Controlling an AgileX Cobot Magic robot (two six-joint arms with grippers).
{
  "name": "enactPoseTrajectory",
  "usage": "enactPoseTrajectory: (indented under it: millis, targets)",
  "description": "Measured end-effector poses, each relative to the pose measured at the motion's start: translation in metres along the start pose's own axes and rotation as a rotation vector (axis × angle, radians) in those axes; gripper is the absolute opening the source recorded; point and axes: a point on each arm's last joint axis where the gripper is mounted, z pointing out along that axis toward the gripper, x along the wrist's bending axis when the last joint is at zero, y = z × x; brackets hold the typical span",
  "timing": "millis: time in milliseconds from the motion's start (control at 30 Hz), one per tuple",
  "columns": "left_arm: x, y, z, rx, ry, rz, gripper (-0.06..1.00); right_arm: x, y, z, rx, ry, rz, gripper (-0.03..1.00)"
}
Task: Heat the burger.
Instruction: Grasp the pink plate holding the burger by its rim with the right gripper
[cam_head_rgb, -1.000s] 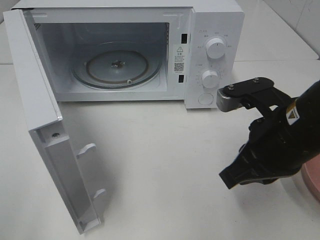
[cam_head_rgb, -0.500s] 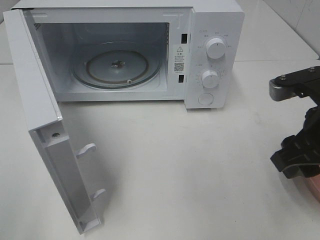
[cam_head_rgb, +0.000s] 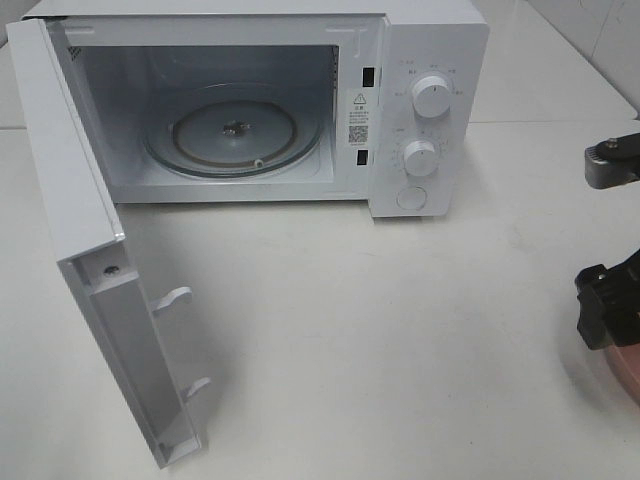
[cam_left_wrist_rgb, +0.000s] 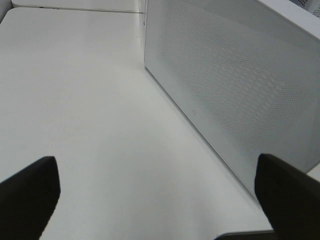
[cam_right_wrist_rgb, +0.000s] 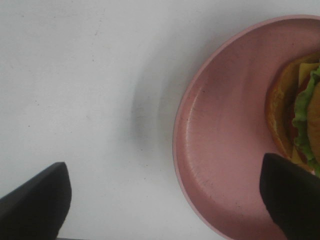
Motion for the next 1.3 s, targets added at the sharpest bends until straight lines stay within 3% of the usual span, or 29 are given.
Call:
enactPoseTrajectory:
  millis: [467,1300]
  targets:
    - [0.0,0.0,0.0,0.0,0.0,0.0,0.98,-0.002,0.011,0.042,0.109,0.0,0.059,0.94]
    - [0.0,0.0,0.0,0.0,0.0,0.0,0.98,0.003,0.015,0.085,0.202,0.013,0.05,0.89]
